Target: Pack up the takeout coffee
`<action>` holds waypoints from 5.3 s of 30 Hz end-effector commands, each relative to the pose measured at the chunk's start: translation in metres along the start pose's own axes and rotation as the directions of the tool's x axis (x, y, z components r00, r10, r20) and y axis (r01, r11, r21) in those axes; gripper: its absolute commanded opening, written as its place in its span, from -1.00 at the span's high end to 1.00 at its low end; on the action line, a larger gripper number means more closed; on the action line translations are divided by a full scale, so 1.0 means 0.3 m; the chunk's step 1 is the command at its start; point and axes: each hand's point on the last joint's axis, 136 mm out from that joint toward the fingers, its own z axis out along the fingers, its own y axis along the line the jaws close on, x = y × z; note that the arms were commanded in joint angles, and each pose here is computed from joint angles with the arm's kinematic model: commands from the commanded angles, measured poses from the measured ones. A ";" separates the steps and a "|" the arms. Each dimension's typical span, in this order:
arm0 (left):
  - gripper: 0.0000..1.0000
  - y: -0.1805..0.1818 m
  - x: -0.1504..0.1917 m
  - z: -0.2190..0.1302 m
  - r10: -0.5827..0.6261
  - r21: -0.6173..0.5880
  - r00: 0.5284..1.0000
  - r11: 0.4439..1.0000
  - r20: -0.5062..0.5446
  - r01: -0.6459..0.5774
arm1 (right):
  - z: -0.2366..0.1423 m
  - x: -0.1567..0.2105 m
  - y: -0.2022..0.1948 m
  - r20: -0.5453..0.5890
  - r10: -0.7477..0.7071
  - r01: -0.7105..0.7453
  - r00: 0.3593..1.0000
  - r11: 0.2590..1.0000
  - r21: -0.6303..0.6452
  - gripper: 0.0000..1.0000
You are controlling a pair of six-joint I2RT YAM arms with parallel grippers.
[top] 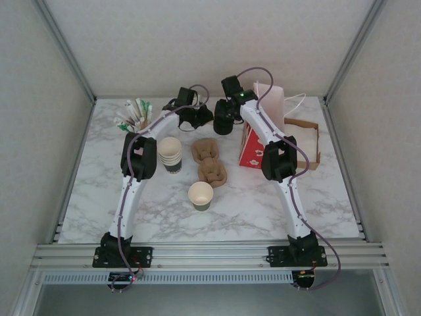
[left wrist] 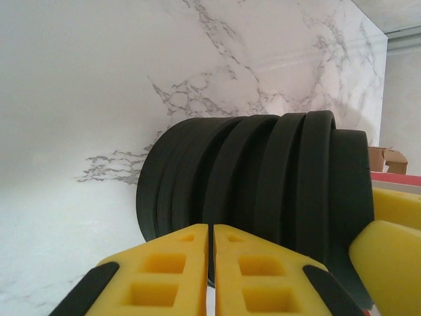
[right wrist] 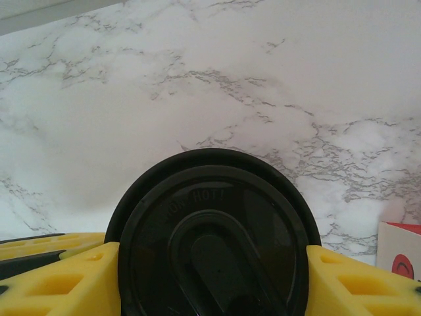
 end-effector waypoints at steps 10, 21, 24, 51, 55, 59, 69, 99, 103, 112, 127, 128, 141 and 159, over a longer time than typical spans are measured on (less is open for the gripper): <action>0.78 -0.015 -0.006 -0.024 0.027 -0.007 1.000 1.000 0.008 -0.027 | -0.102 -0.069 0.021 0.056 0.019 -0.018 0.998 0.999 -0.035 -0.23; 0.76 -0.108 -0.030 -0.170 0.052 0.062 0.996 0.996 0.073 -0.056 | -0.092 -0.060 0.010 0.045 0.025 -0.024 0.999 0.999 -0.028 -0.23; 0.70 -0.128 -0.034 -0.198 0.049 0.101 0.995 0.993 0.086 -0.058 | -0.085 -0.056 0.006 0.038 0.028 -0.027 0.999 0.999 -0.026 -0.23; 0.56 -0.102 -0.015 -0.115 0.005 0.206 1.000 0.979 0.024 -0.010 | -0.078 -0.050 0.007 0.020 0.041 -0.041 0.999 0.998 -0.046 -0.22; 0.56 -0.094 -0.014 -0.100 0.001 0.206 1.000 0.978 0.018 -0.005 | -0.077 -0.047 0.009 0.017 0.040 -0.039 0.999 0.998 -0.048 -0.22; 0.53 -0.094 -0.015 -0.092 0.001 0.215 1.000 0.977 0.013 -0.003 | -0.076 -0.049 0.010 0.018 0.041 -0.040 0.999 0.998 -0.050 -0.22; 0.53 -0.080 -0.014 -0.071 -0.006 0.217 1.000 0.976 0.003 0.005 | -0.069 -0.044 0.009 0.012 0.041 -0.040 0.999 0.998 -0.052 -0.20; 0.53 -0.101 -0.019 -0.090 0.013 0.211 1.000 0.977 0.016 -0.016 | -0.070 -0.047 0.011 0.010 0.041 -0.040 0.999 0.997 -0.060 -0.18; 0.54 -0.114 -0.020 -0.100 0.018 0.225 1.000 0.974 0.016 -0.021 | -0.063 -0.044 0.008 0.007 0.042 -0.041 0.999 0.997 -0.059 -0.18; 0.59 -0.145 -0.019 -0.134 0.032 0.233 0.999 0.972 0.026 -0.037 | -0.059 -0.042 0.002 0.002 0.043 -0.043 0.999 0.997 -0.056 -0.18; 0.58 -0.120 -0.016 -0.088 0.010 0.250 1.000 0.968 0.006 -0.012 | -0.057 -0.038 0.011 -0.005 0.047 -0.047 0.999 0.996 -0.071 -0.17; 0.58 -0.122 -0.014 -0.086 0.011 0.252 1.000 0.968 0.004 -0.011 | -0.058 -0.039 0.013 -0.004 0.047 -0.048 0.999 0.996 -0.074 -0.17; 0.58 -0.082 -0.003 -0.052 -0.001 0.232 1.000 0.973 -0.010 0.003 | -0.053 -0.037 0.016 -0.007 0.049 -0.049 0.999 0.996 -0.078 -0.18; 0.60 -0.119 -0.045 -0.170 0.023 0.211 0.997 0.977 0.068 -0.037 | -0.097 -0.038 0.049 -0.006 -0.013 0.012 1.000 0.995 -0.096 -0.18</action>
